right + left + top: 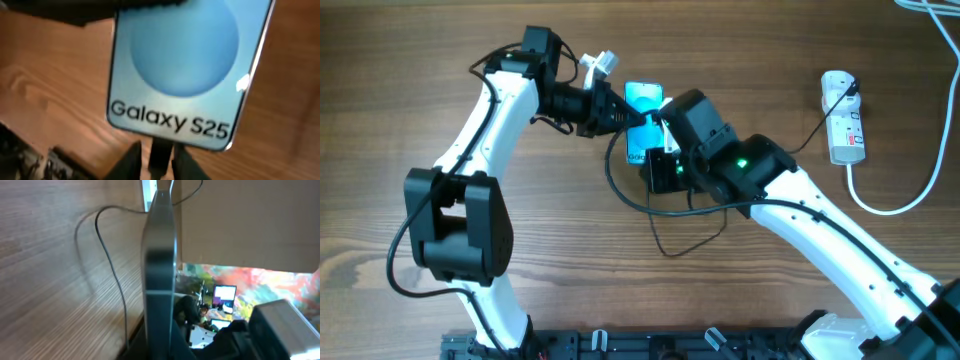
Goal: Plug charger to phone and switch on socket
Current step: 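Push the USB-C plug into the phone's bottom port with the right gripper, then lower the charging phone flat onto the table with both grippers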
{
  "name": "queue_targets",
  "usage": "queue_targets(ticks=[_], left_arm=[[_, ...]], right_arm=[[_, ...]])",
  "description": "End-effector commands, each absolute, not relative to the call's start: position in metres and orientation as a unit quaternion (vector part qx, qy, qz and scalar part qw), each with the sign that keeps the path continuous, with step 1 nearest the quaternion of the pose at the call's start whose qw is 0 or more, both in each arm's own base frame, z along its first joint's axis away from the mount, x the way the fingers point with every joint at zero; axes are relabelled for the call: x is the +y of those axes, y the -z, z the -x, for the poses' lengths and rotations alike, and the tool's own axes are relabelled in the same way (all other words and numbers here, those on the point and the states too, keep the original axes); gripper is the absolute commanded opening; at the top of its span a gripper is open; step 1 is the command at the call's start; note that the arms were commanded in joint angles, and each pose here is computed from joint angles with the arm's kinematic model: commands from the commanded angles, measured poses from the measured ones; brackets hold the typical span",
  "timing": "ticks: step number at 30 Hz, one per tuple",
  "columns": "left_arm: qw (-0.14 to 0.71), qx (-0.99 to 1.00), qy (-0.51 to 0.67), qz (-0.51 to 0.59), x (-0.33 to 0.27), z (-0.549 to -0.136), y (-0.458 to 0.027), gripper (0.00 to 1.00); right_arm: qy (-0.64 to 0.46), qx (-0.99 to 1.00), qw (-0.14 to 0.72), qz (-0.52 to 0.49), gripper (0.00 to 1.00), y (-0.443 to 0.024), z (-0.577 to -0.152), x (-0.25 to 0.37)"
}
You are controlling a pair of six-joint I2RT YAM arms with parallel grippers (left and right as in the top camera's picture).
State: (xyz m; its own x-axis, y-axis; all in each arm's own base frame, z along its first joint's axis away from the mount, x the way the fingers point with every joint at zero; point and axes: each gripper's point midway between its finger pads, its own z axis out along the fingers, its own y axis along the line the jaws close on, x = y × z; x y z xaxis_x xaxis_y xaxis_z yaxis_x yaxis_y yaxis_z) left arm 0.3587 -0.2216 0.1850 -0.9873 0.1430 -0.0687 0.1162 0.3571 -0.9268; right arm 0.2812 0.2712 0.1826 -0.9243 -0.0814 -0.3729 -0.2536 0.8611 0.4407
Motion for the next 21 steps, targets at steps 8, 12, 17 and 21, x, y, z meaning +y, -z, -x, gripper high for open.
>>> queue_targets(ticks=[8,12,17,21], left_arm=[[0.025,-0.835,-0.548,0.054,-0.222,-0.354,-0.186,0.04],[0.018,-0.857,-0.512,0.048,-0.213,-0.358,-0.173,0.04],[0.034,-0.884,-0.464,0.048,-0.213,-0.349,-0.153,0.04],[0.056,-0.909,-0.409,0.049,-0.217,-0.336,-0.126,0.04]], right_arm=[[-0.220,0.950,0.207,0.073,0.85,-0.202,-0.289,0.246],[-0.210,0.956,0.194,0.069,0.99,-0.207,-0.274,0.234],[-0.196,0.963,0.181,0.046,1.00,-0.208,-0.266,0.215],[-0.198,0.966,0.161,0.035,1.00,-0.205,-0.263,0.207]])
